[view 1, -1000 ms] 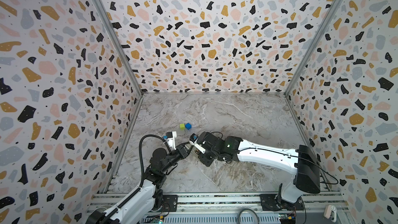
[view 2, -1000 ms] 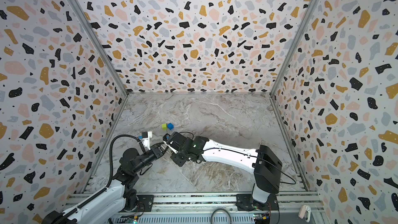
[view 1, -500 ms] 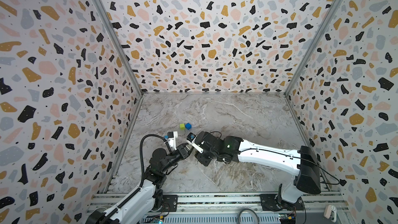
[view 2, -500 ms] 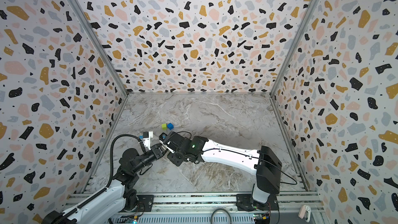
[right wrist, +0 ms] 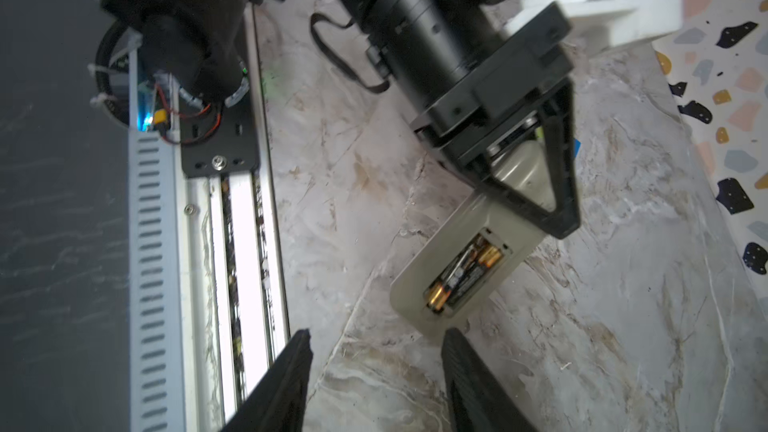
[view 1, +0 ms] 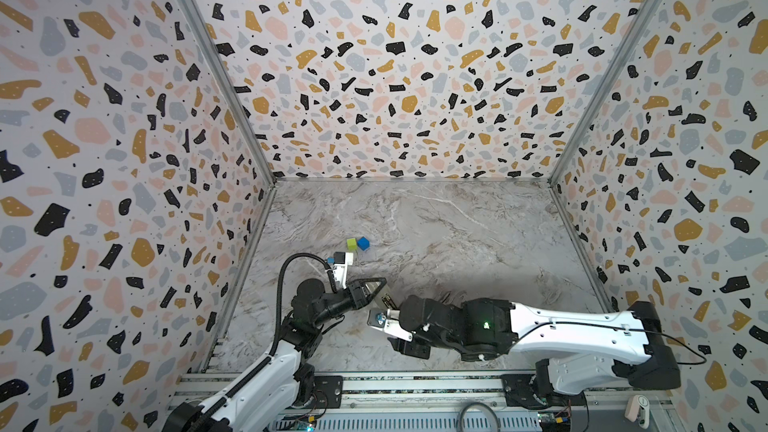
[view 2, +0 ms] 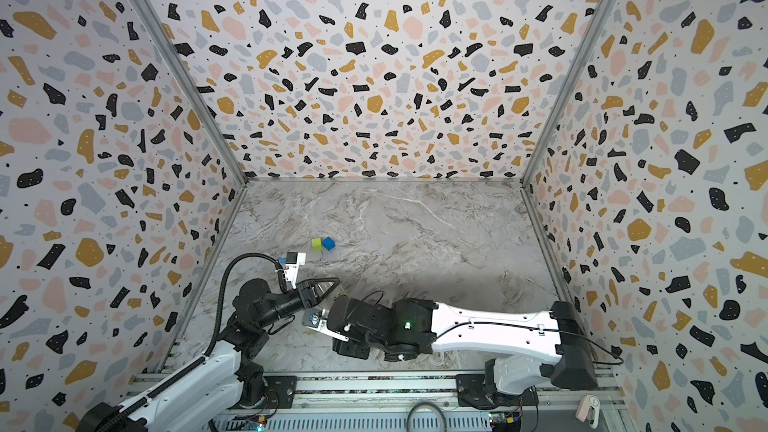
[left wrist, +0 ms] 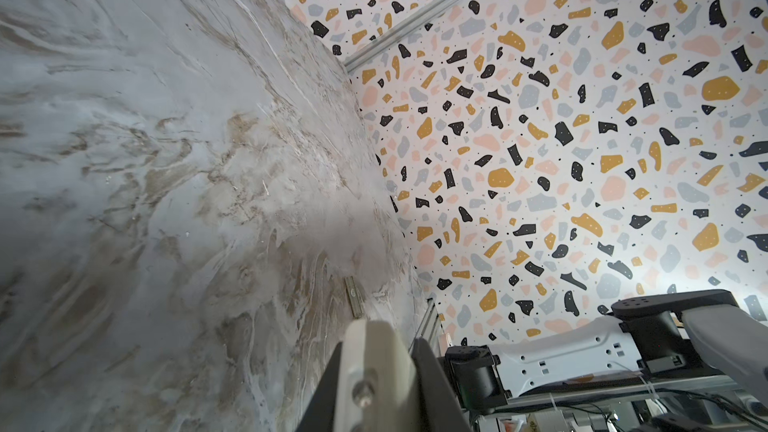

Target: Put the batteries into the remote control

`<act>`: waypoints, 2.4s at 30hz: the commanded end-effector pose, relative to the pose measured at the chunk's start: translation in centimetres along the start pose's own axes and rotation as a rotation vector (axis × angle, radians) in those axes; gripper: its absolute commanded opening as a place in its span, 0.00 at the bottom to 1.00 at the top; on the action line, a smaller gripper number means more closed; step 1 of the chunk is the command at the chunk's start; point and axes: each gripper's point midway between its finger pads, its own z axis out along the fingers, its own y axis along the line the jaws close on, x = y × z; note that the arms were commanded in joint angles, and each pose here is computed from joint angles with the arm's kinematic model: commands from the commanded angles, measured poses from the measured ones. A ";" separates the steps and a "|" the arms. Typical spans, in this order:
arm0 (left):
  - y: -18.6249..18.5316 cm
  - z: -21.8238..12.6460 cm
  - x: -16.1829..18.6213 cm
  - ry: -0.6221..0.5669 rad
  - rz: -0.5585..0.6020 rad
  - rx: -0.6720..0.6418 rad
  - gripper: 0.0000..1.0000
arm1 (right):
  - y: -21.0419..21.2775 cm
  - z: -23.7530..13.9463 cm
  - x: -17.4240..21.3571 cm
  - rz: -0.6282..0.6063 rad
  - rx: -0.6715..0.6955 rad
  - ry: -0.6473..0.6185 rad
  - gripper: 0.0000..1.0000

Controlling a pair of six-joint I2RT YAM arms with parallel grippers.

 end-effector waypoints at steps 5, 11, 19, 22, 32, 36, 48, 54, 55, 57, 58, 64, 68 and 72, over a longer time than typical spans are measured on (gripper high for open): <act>-1.8 0.3 1.2 0.108 0.034 0.063 0.00 | -0.8 -1.4 0.1 -0.163 -0.013 -0.075 0.49; -1.2 0.5 2.1 0.160 0.023 0.046 0.00 | -2.2 0.1 0.7 -0.166 -0.029 -0.047 0.40; -1.6 0.6 2.3 0.169 0.021 0.065 0.00 | -0.7 1.7 1.0 -0.194 -0.117 -0.046 0.40; -1.7 0.6 2.3 0.171 0.019 0.071 0.00 | -0.4 2.1 1.2 -0.196 -0.138 -0.040 0.40; -2.0 0.6 2.5 0.176 0.018 0.084 0.00 | 0.3 3.9 2.4 -0.209 -0.179 0.017 0.33; -2.1 0.6 2.5 0.176 0.021 0.087 0.00 | 0.3 4.4 2.8 -0.209 -0.184 0.037 0.31; -2.1 0.7 2.6 0.182 0.019 0.088 0.00 | -0.4 5.4 3.6 -0.205 -0.153 0.077 0.25; -2.1 0.7 2.7 0.184 0.017 0.090 0.00 | -0.7 5.7 3.8 -0.202 -0.140 0.082 0.23; -2.1 0.7 2.7 0.183 0.017 0.090 0.00 | -0.7 5.8 3.8 -0.204 -0.139 0.082 0.23; -2.0 0.7 2.7 0.186 0.015 0.088 0.00 | -0.9 5.9 3.8 -0.206 -0.133 0.085 0.22; -2.0 0.7 2.7 0.188 0.014 0.089 0.00 | -1.0 6.0 3.9 -0.207 -0.129 0.087 0.22; -2.1 0.7 2.7 0.188 0.016 0.095 0.00 | -1.2 6.5 4.2 -0.210 -0.119 0.104 0.21; -2.2 0.7 2.8 0.189 0.014 0.099 0.00 | -1.6 6.6 4.1 -0.206 -0.105 0.098 0.20; -2.2 0.7 2.8 0.190 0.011 0.101 0.00 | -2.1 6.8 4.2 -0.202 -0.089 0.102 0.18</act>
